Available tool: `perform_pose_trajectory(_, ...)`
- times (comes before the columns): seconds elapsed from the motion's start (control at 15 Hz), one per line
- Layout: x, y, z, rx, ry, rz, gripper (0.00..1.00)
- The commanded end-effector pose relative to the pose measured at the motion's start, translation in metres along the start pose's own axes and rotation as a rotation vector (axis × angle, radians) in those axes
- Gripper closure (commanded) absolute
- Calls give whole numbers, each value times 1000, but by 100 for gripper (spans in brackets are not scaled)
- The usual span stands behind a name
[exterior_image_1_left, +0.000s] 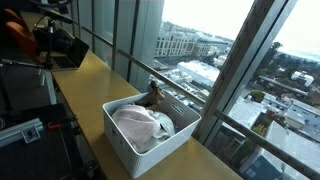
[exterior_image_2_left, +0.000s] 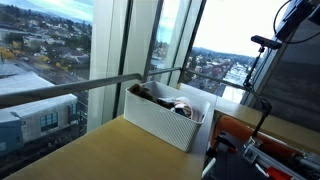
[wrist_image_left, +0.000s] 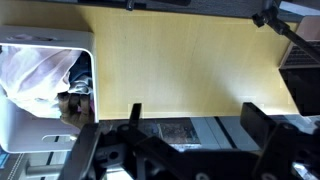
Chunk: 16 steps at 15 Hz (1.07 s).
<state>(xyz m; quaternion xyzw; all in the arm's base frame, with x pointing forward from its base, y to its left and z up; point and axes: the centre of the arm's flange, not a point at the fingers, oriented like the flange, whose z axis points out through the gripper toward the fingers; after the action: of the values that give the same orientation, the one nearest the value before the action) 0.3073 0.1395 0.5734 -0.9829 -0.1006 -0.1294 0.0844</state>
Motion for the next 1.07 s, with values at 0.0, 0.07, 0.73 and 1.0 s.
perform_pose_trajectory(0.0, 0, 0, 0, 0, 0, 0, 0)
perform_pose_trajectory(0.07, 0, 0, 0, 0, 0, 0, 0)
perform_pose_trajectory(0.73, 127, -26, 29, -77, 161, 60, 0)
perform_pose_trajectory(1.0, 169, 27, 60, -231, 159, 107, 0)
